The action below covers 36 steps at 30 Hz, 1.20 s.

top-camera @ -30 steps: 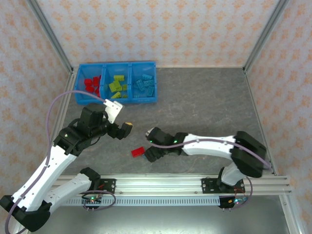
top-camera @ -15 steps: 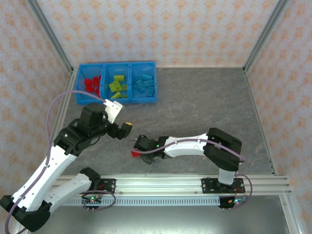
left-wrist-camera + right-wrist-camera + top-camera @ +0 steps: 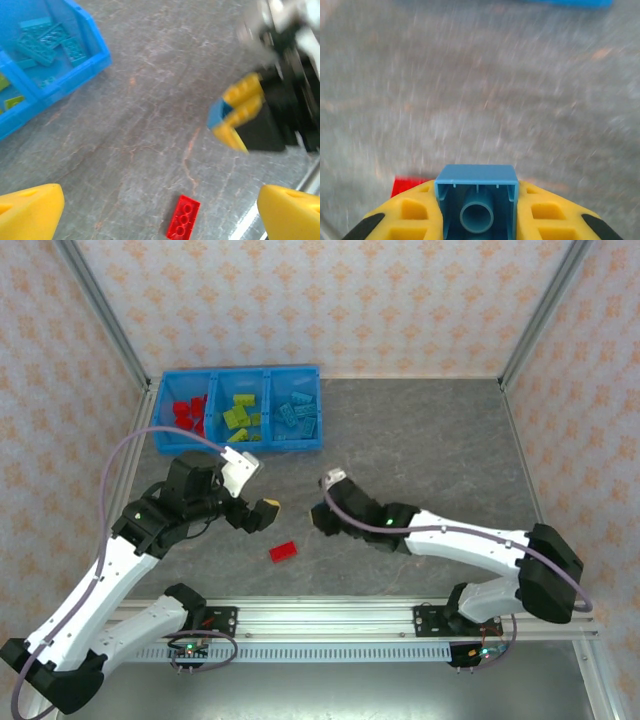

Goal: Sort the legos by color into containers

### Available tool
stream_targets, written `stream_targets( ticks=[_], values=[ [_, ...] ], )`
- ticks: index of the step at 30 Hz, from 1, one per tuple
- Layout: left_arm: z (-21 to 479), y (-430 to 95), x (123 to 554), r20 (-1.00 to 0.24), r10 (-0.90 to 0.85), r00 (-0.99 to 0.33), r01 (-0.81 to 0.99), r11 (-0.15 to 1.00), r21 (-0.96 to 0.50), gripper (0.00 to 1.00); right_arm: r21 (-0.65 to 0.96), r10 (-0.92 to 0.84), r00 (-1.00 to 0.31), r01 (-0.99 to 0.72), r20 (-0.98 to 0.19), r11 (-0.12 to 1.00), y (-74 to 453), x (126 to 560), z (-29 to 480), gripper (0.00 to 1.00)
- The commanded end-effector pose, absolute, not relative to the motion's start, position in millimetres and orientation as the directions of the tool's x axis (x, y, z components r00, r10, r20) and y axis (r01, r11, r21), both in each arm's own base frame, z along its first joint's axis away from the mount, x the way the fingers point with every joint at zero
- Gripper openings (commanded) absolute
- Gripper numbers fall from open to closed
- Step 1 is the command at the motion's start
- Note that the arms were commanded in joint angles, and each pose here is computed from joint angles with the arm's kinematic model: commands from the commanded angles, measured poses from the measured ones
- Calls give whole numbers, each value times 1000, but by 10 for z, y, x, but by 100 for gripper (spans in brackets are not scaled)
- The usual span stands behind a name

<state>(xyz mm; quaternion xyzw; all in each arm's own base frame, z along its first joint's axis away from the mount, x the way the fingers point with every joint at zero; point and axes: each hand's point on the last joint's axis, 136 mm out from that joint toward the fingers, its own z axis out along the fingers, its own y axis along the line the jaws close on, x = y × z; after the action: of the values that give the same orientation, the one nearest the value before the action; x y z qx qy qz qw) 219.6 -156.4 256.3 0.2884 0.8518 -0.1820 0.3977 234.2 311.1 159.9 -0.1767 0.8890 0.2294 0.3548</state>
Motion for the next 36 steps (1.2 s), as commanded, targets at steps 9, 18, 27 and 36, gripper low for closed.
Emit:
stream_targets(
  ticks=[9, 18, 27, 36],
  values=[
    [2501, -1840, 2081, -749, 383, -541, 730, 657, -191, 100, 414, 24, -663, -439, -749, 798, 3615, 3290, 2065, 15],
    [2456, -1130, 2465, -729, 328, -600, 413, 908, 69, 100, 212, -29, -584, -340, -811, 916, 3869, 4713, 1898, 17],
    [2464, -1132, 2472, -735, 319, -598, 408, 911, 63, 100, 144, -96, -610, -333, -787, 932, 3974, 5370, 2027, 58],
    [2384, -1151, 2494, -715, 333, -615, 414, 908, 67, 100, 304, -75, -659, -441, -748, 844, 3751, 4526, 2949, 65]
  ],
)
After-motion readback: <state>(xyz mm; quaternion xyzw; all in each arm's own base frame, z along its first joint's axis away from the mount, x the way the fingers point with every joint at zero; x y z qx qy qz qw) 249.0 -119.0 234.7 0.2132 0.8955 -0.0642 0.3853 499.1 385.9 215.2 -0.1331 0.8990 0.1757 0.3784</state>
